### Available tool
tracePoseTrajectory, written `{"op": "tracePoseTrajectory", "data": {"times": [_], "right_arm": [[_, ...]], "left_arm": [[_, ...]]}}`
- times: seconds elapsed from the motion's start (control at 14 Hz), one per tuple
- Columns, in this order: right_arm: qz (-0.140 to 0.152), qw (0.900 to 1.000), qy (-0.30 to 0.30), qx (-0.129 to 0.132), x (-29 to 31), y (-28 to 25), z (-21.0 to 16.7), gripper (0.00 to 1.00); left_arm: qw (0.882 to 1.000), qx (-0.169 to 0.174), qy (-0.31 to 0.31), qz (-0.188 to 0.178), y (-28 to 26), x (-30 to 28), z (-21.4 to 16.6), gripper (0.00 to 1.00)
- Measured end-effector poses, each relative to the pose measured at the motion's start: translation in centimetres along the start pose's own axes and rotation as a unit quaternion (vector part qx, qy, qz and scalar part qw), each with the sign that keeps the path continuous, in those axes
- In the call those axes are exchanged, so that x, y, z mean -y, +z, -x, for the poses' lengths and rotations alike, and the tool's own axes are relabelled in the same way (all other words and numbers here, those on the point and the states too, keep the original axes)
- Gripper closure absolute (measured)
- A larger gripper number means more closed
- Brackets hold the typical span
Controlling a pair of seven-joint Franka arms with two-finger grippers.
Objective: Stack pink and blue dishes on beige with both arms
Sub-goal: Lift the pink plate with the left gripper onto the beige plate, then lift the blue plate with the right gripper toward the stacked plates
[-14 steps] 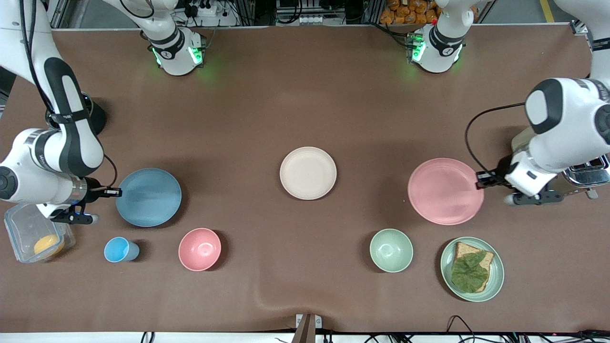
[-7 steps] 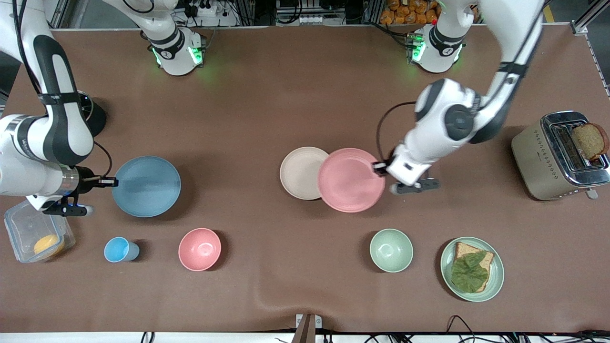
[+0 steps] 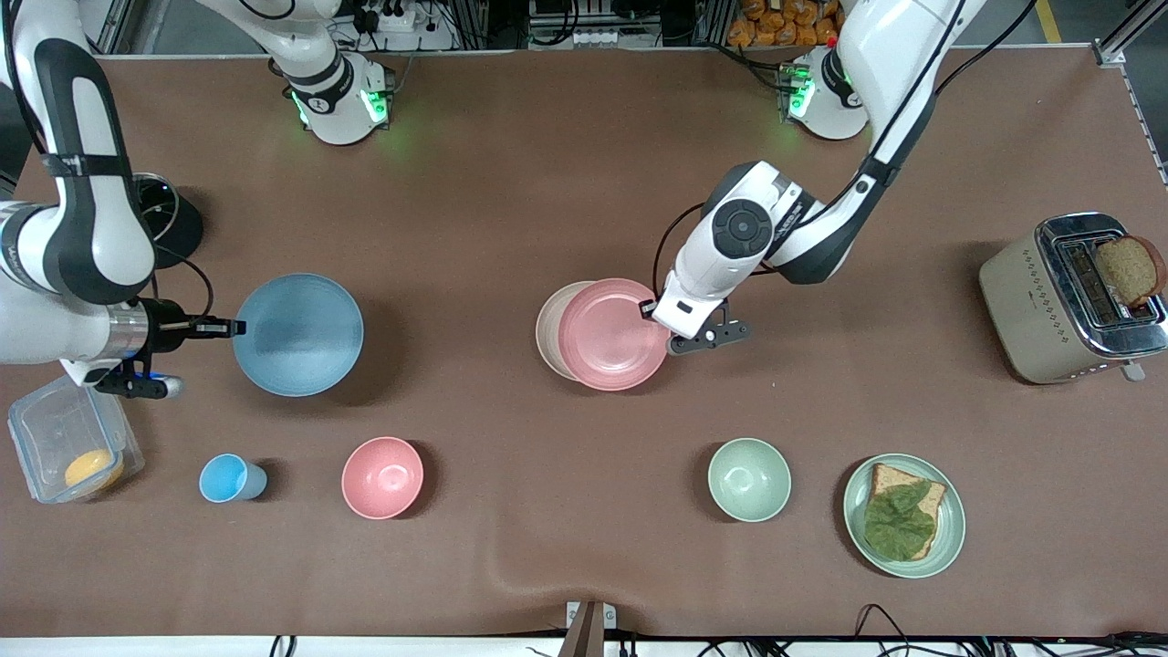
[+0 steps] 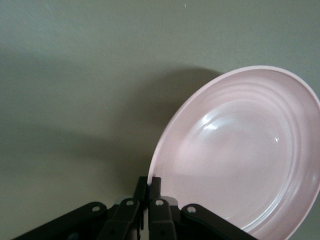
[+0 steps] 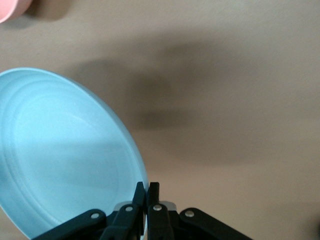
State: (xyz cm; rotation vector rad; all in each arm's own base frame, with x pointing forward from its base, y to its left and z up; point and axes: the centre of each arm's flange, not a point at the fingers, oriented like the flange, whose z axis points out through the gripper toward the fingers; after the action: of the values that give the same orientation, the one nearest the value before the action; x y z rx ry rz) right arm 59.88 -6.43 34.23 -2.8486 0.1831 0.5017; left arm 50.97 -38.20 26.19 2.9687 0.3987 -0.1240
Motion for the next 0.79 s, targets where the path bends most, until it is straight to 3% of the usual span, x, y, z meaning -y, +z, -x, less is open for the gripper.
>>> {"op": "tracePoseTrajectory", "data": {"times": [0.43, 0.79], "right_arm": [[-0.096, 0.994, 0.049, 0.032, 2.5, 0.2, 0.9, 0.96], [-0.121, 0.989, 0.072, 0.048, 7.2, 1.8, 1.2, 0.96]], "left_arm": [[1.000, 0.008, -0.011, -0.002, 1.8, -1.2, 1.7, 0.96], [1.000, 0.012, -0.013, -0.005, 2.4, -1.3, 2.1, 0.96]]}}
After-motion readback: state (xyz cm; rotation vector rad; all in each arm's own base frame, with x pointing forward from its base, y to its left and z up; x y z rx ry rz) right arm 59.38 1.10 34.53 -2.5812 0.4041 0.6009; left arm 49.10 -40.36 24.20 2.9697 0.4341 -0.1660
